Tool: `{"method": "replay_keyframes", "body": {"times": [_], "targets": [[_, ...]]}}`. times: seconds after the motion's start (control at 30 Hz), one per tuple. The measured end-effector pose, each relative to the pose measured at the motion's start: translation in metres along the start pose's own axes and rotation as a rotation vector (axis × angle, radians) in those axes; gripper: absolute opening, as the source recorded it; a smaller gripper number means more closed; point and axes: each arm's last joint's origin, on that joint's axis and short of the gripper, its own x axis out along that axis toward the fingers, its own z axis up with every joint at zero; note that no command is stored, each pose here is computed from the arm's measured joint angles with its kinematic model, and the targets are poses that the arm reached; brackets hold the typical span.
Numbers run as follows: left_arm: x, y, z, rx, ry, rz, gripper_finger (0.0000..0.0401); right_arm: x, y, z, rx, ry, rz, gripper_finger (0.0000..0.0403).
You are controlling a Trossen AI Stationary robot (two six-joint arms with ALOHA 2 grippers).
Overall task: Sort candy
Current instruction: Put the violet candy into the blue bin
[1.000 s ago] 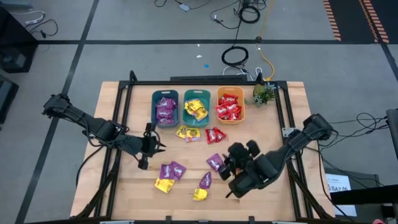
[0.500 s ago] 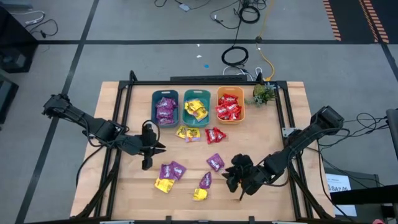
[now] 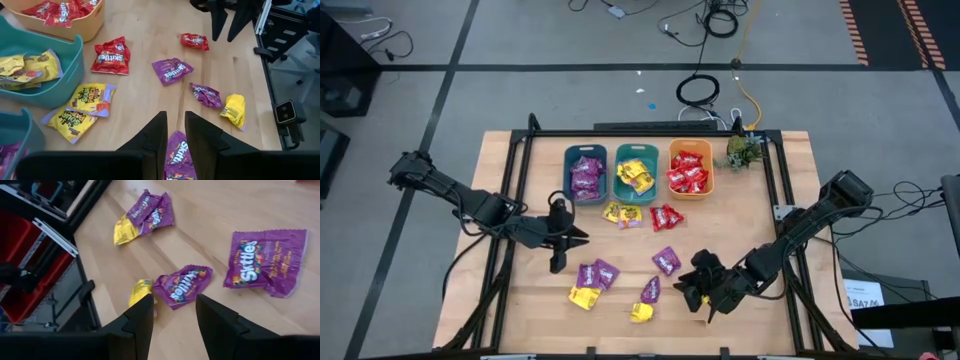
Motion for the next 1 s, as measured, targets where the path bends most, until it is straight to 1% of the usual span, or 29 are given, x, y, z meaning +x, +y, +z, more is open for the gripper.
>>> {"method": "replay_keyframes", "body": {"times": [0.1, 0.17, 0.3, 0.4, 0.47, 0.57, 0.63, 0.67, 0.77, 0.8, 0.93, 1.0], "targets": [[0.0, 0.001, -0.001, 0.004, 0.011, 0.009, 0.0081, 0.0, 0.001, 0.0, 0.03, -0.001, 0.005, 0.0139], [0.001, 0.004, -0.002, 0.005, 0.028, 0.028, 0.0092, 0.0, 0.001, 0.0, 0.064, -0.001, 0.005, 0.0139], [0.002, 0.014, -0.006, 0.016, 0.087, 0.1, 0.0138, 0.0, 0.001, 0.0, 0.112, -0.001, 0.005, 0.0139], [0.002, 0.02, -0.006, 0.016, 0.086, 0.173, 0.0178, 0.0, 0.0, 0.0, 0.122, 0.0, 0.002, 0.0139], [0.003, 0.022, -0.005, 0.012, 0.077, 0.191, 0.0195, 0.0, -0.001, 0.0, 0.113, 0.002, -0.011, 0.0139], [0.003, 0.021, -0.005, 0.009, 0.069, 0.186, 0.0204, 0.0, -0.004, -0.001, 0.025, 0.013, -0.038, 0.0139], [0.003, 0.02, -0.004, -0.004, 0.068, 0.17, 0.0205, 0.0, -0.004, -0.001, -0.023, 0.026, -0.036, 0.0139], [0.003, 0.02, -0.004, -0.031, 0.064, 0.169, 0.0205, 0.0, -0.004, -0.002, -0.039, 0.037, -0.033, 0.0139], [0.003, 0.021, -0.005, -0.178, 0.055, 0.201, 0.0204, 0.0, -0.004, -0.002, -0.064, 0.038, -0.034, 0.0139], [0.003, 0.02, -0.006, -0.207, 0.049, 0.204, 0.0203, 0.0, -0.004, -0.002, -0.086, 0.037, -0.033, 0.0139], [0.004, 0.004, -0.014, -0.216, 0.068, 0.168, 0.0199, 0.001, -0.004, -0.004, -0.231, 0.04, -0.033, 0.0139], [0.008, -0.007, -0.022, -0.227, 0.079, 0.171, 0.0198, 0.002, -0.006, -0.006, -0.265, 0.045, -0.042, 0.0139]]}}
